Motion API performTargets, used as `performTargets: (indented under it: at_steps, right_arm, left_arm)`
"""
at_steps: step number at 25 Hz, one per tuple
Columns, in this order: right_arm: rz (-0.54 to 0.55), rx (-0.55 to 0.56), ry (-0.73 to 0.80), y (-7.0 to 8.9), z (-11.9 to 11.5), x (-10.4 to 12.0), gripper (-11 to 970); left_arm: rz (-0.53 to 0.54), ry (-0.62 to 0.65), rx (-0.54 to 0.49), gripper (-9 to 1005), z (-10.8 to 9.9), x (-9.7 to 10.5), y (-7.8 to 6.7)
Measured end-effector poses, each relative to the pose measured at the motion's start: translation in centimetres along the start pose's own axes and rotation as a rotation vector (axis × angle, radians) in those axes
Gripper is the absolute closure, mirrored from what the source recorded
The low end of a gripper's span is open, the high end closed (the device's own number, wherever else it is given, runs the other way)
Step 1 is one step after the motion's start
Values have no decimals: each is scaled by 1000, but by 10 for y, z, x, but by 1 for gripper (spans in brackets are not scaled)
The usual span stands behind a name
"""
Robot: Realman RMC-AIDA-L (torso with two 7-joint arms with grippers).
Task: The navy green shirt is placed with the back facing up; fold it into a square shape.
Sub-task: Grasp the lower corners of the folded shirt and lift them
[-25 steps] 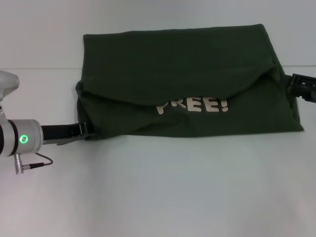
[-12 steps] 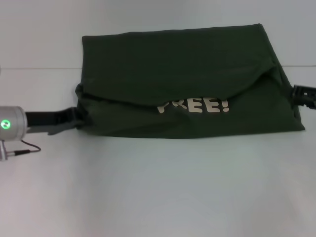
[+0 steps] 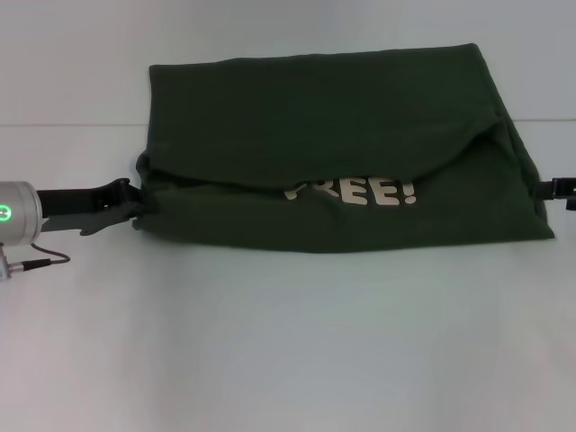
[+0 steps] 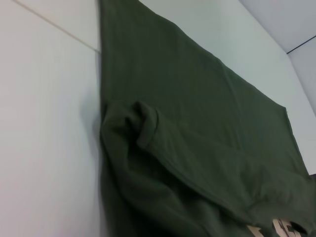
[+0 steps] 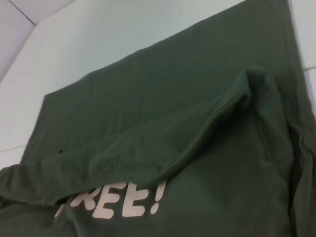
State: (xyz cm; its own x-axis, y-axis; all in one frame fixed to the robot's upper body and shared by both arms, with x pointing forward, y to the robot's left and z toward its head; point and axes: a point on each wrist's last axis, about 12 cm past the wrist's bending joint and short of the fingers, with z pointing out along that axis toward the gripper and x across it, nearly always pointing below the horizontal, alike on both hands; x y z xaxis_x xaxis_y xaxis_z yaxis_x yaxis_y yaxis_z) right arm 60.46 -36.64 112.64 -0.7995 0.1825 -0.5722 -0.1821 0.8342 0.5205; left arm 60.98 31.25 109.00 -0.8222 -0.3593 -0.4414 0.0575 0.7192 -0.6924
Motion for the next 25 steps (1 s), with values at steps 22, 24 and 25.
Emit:
performTargets:
  at_steps: [22, 24, 25]
  right_arm:
    - [-88, 243, 130, 19, 58, -17, 231]
    - [-95, 250, 133, 20, 62, -15, 232]
    - [-96, 253, 131, 20, 63, -15, 232]
  left_arm:
    - [-2, -3, 21, 993, 3, -2, -6]
    - [-2, -5, 20, 993, 3, -2, -6]
    - [0, -5, 21, 993, 3, -2, -6]
